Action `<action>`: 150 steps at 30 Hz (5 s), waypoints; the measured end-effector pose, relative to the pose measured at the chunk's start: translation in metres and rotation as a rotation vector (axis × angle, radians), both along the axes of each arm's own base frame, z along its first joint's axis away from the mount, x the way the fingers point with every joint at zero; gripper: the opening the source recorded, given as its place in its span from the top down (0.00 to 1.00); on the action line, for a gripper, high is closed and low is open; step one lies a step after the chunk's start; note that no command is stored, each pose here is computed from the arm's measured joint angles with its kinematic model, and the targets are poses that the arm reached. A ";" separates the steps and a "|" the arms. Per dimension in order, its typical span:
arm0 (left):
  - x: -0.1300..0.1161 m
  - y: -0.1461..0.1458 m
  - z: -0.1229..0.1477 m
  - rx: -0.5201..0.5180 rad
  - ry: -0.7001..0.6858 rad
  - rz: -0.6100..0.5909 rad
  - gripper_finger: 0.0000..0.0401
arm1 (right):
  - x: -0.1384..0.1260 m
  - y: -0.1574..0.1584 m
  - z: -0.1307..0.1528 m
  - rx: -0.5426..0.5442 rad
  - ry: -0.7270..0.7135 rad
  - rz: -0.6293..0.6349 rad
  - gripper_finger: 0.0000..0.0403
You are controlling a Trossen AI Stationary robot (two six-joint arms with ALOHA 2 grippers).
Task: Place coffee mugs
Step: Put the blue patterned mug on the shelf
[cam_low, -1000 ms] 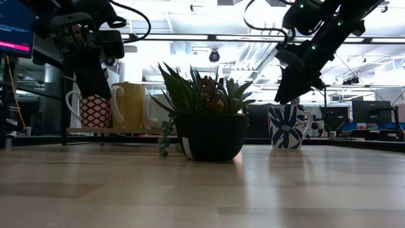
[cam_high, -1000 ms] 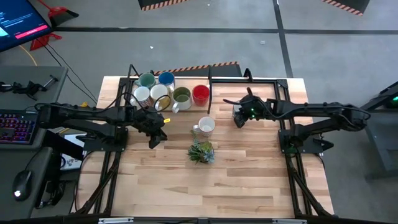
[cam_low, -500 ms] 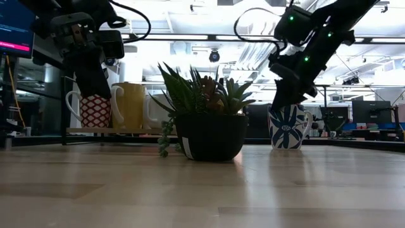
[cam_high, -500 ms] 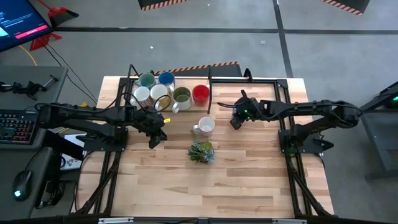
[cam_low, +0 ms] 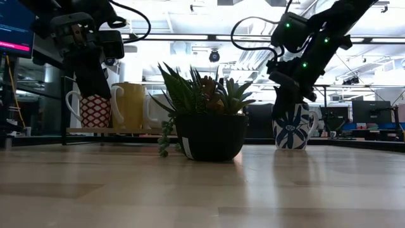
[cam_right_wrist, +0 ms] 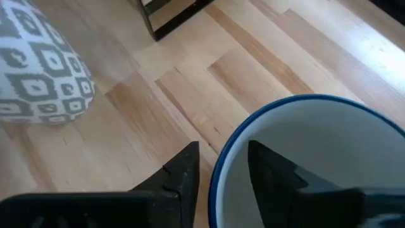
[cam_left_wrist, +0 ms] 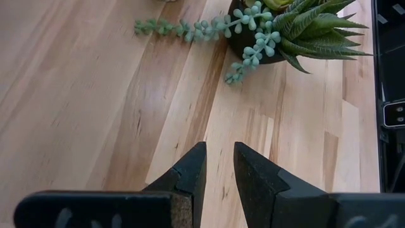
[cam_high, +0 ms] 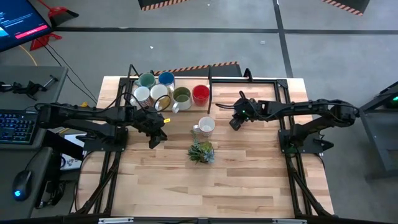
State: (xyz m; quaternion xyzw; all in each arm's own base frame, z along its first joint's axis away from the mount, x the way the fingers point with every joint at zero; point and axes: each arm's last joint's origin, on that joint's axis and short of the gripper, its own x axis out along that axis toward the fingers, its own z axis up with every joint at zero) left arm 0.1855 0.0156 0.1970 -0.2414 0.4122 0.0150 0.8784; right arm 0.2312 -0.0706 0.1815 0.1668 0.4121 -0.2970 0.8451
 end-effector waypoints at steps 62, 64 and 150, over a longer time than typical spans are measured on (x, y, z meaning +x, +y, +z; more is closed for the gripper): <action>0.000 0.000 0.000 0.025 -0.008 -0.027 0.82 | 0.181 -0.154 0.151 -0.288 0.111 0.689 1.00; 0.000 0.000 0.000 0.025 -0.007 -0.027 0.82 | 0.184 -0.156 0.143 -0.273 0.124 0.693 1.00; 0.002 -0.002 0.002 0.021 -0.036 -0.030 0.82 | 0.169 -0.157 0.108 -0.067 0.308 0.648 1.00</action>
